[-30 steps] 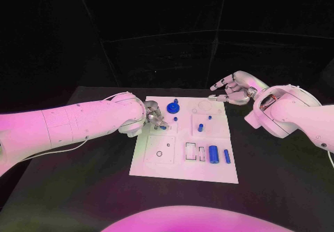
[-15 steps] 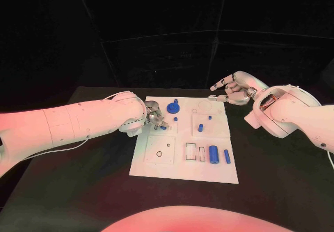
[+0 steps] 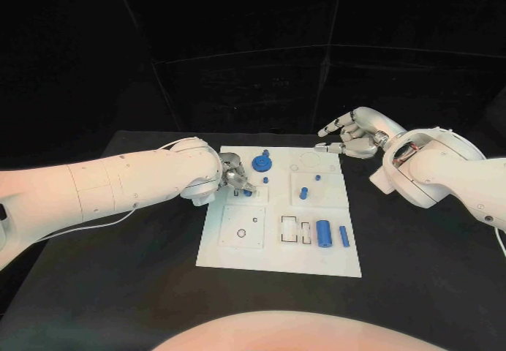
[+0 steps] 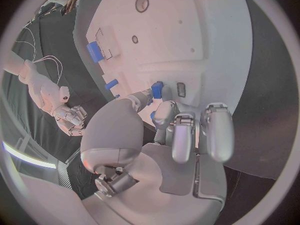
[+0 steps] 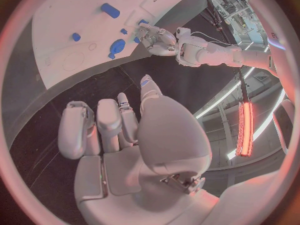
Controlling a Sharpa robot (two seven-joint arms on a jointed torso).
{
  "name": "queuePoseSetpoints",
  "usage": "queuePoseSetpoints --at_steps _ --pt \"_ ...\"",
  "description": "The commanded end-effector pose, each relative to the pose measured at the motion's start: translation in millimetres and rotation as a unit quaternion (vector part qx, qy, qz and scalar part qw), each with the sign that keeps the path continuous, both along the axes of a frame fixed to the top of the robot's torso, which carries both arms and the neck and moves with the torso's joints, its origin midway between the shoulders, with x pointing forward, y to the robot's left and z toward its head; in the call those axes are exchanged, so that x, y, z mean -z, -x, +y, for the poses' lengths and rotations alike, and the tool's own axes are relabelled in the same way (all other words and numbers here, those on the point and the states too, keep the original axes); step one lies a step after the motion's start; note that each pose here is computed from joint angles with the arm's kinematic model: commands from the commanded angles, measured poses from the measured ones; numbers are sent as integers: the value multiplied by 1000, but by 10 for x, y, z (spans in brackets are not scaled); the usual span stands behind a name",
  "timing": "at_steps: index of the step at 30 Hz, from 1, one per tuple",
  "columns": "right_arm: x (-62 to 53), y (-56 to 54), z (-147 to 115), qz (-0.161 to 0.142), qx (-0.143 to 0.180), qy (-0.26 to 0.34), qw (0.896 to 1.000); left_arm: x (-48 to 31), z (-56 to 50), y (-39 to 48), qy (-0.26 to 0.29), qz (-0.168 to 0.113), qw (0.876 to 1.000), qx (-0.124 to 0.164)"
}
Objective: Assemble the parts on the task board
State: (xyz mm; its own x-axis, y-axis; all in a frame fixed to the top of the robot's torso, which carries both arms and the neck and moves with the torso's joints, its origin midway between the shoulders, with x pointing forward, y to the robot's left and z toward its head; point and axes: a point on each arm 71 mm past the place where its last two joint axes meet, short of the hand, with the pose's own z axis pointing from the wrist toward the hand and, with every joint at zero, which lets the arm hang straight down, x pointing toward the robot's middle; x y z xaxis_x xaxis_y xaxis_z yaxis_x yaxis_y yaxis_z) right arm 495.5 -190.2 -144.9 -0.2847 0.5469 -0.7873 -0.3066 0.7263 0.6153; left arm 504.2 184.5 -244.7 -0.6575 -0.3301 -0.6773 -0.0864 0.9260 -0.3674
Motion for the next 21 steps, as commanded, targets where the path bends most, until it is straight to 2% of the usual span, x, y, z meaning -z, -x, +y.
queuePoseSetpoints --at_steps 1,21 --pt "-14 0 13 -2 -3 0 1000 20 -15 6 -3 10 1000 8" --pt "-13 -3 12 -2 -2 0 1000 14 -19 -29 -3 6 1000 3"
